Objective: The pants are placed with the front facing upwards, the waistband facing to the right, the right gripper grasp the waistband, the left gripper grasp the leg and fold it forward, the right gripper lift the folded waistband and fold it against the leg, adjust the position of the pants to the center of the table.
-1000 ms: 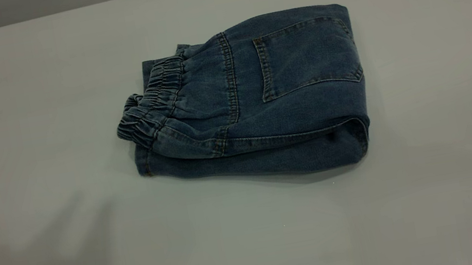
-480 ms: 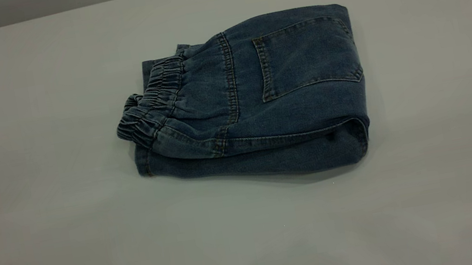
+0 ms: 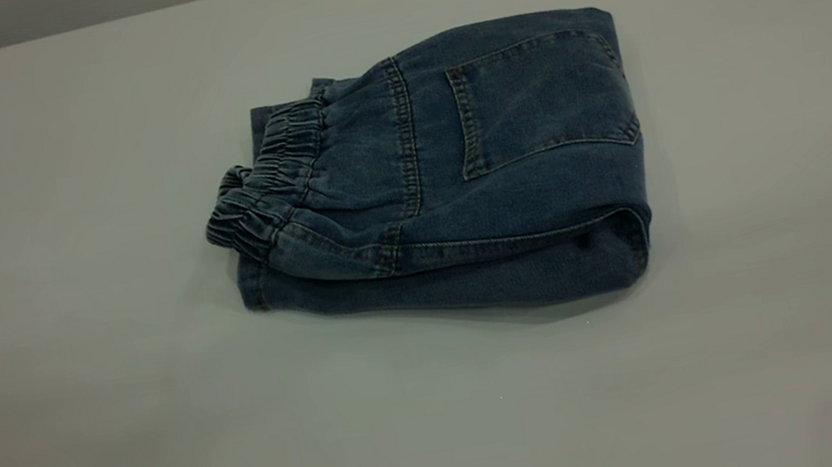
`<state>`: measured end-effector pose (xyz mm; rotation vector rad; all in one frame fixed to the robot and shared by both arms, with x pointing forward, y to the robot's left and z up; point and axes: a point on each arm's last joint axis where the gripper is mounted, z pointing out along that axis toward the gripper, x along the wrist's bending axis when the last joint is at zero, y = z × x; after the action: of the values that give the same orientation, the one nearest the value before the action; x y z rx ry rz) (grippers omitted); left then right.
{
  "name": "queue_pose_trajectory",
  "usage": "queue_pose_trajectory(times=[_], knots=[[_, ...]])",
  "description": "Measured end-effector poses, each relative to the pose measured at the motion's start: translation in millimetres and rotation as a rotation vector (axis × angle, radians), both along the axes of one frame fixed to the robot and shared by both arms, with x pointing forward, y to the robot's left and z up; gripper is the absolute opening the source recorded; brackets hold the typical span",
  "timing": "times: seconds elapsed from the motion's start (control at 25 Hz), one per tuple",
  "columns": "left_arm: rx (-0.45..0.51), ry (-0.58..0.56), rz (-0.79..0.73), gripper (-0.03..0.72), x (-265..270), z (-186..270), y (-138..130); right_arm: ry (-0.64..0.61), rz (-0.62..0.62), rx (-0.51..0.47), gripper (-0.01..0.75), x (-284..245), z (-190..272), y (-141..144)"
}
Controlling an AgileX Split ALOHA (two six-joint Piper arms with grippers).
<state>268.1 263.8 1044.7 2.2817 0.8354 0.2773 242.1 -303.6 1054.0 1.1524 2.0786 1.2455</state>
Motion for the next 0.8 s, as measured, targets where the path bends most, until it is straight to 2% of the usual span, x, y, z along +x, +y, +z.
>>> queue_pose_trajectory(times=[0.24,0.36,0.68,0.8], knots=[[-0.178,-0.133,0.0,0.312,-21.0,6.7,26.5,0.001,-0.005,0.0,0.387,-0.1,-0.1,0.0],[-0.253,-0.192,0.0,0.311,-29.9,7.2,38.1,0.004,-0.065,0.005,0.387,-0.6,-0.1,0.2],[-0.277,-0.223,0.002,0.309,-32.1,7.6,42.0,-0.014,-0.459,0.01,0.387,-4.8,-0.1,-1.5],[-0.275,-0.222,0.004,0.309,-32.0,7.6,41.9,-0.037,-0.566,0.019,0.387,-9.2,-0.1,-1.7]])
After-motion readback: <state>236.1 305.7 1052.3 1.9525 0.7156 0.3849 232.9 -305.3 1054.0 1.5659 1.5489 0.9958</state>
